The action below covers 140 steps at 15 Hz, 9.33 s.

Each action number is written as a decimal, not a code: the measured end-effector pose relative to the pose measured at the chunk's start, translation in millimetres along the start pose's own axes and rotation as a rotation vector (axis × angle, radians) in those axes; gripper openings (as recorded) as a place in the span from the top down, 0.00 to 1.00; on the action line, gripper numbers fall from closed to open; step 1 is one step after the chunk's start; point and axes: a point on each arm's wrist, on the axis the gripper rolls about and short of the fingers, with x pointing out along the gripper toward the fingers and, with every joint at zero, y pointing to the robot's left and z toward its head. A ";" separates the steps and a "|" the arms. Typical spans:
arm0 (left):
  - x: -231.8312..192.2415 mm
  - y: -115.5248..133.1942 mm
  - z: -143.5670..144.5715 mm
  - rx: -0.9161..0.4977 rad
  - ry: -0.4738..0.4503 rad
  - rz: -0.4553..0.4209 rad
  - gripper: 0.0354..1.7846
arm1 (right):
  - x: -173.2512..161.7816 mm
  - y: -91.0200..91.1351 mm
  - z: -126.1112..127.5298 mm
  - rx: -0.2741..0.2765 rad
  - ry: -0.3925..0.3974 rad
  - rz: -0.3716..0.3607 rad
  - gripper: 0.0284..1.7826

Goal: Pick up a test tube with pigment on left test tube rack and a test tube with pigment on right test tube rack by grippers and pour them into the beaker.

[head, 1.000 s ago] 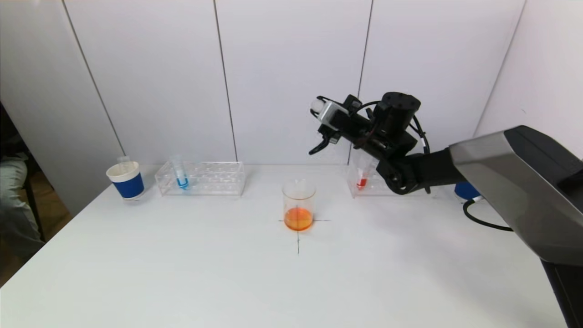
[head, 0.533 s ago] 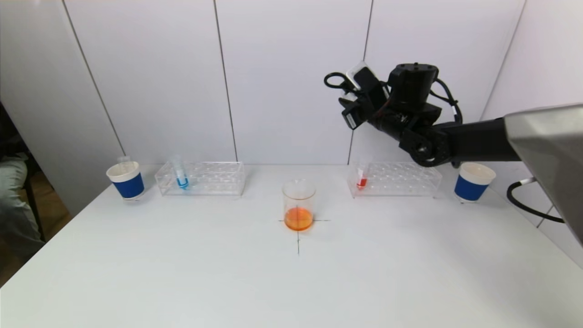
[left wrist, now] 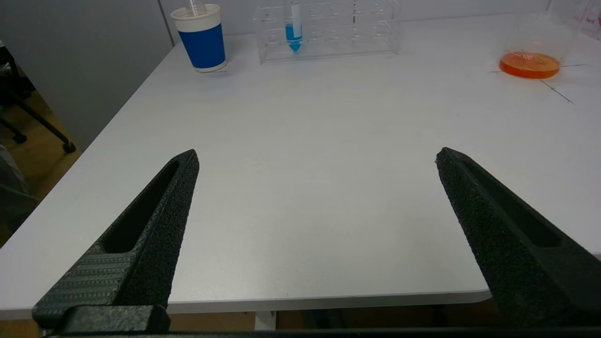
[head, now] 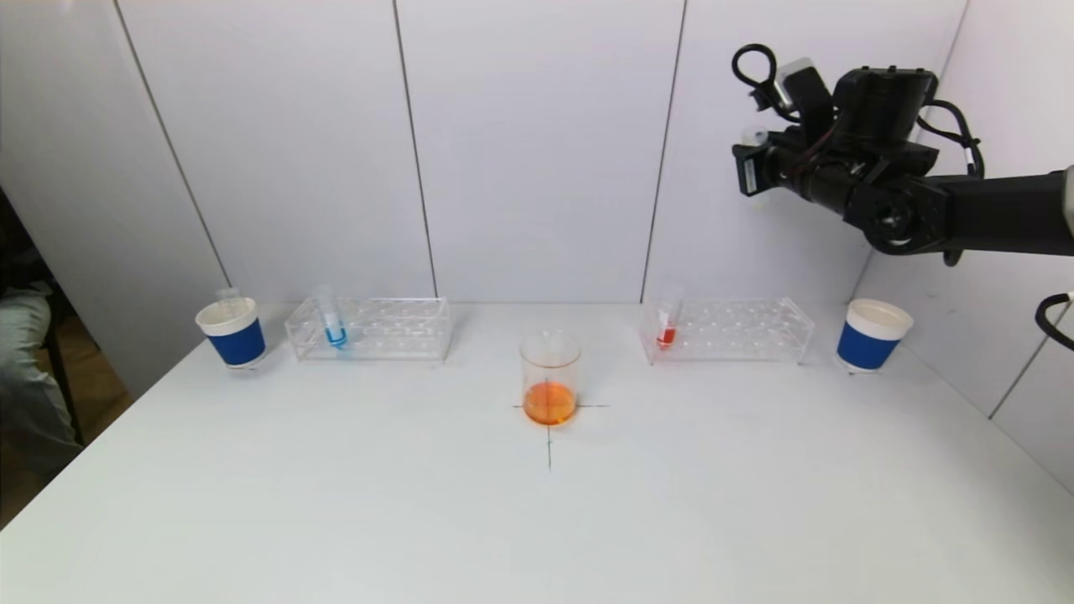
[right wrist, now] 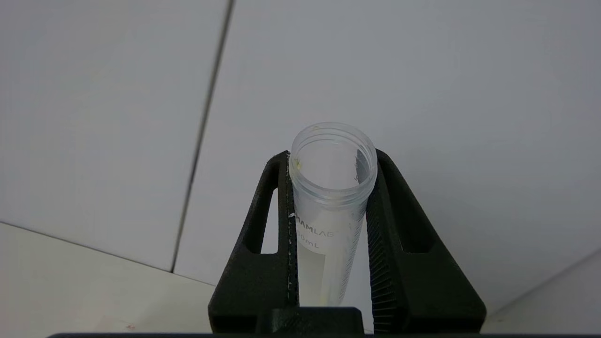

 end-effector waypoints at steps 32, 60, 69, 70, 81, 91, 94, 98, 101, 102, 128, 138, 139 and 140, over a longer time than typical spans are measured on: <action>0.0 0.0 0.0 0.000 0.000 0.000 0.01 | -32.4 -111.3 -145.9 0.313 0.320 -0.287 0.74; 0.0 0.0 0.0 0.000 0.000 0.000 0.01 | -50.1 -100.2 -198.2 0.319 0.351 -0.304 0.74; 0.0 0.0 0.0 0.000 0.000 0.000 0.01 | -50.2 -100.0 -197.9 0.319 0.350 -0.299 0.62; 0.0 0.0 0.0 0.000 0.000 0.000 0.01 | -50.1 -100.0 -197.8 0.319 0.350 -0.298 0.56; 0.0 0.0 0.0 0.000 0.000 0.000 0.01 | -60.2 -95.6 -160.1 0.301 0.292 -0.281 0.01; 0.0 0.0 0.0 0.000 0.000 0.000 0.01 | -210.6 -18.4 -48.4 0.273 0.130 -0.105 0.01; 0.0 0.0 0.0 0.000 0.000 0.000 0.01 | -273.0 -13.2 -45.9 0.277 0.091 -0.138 0.01; 0.0 0.0 0.0 0.000 0.000 0.000 0.01 | -342.5 -8.5 -54.8 0.277 0.020 -0.185 0.01; 0.0 0.0 0.0 0.000 0.000 0.000 0.01 | -384.7 -1.5 -69.5 0.275 -0.022 -0.213 0.01; 0.0 0.0 0.0 0.000 0.000 0.000 0.01 | -397.9 1.6 -75.4 0.275 -0.028 -0.218 0.01; 0.0 0.0 0.0 0.000 0.000 0.000 0.01 | -487.5 44.2 -163.2 0.386 0.010 -0.101 0.01; 0.0 0.0 0.0 0.000 0.000 0.000 0.01 | -487.5 44.2 -163.4 0.388 0.013 -0.102 0.01; 0.0 0.0 0.0 0.000 0.000 0.000 0.01 | -487.5 44.2 -163.4 0.389 0.013 -0.102 0.01; 0.0 0.0 0.0 0.000 0.000 0.000 0.01 | -487.5 44.2 -163.4 0.389 0.013 -0.102 0.01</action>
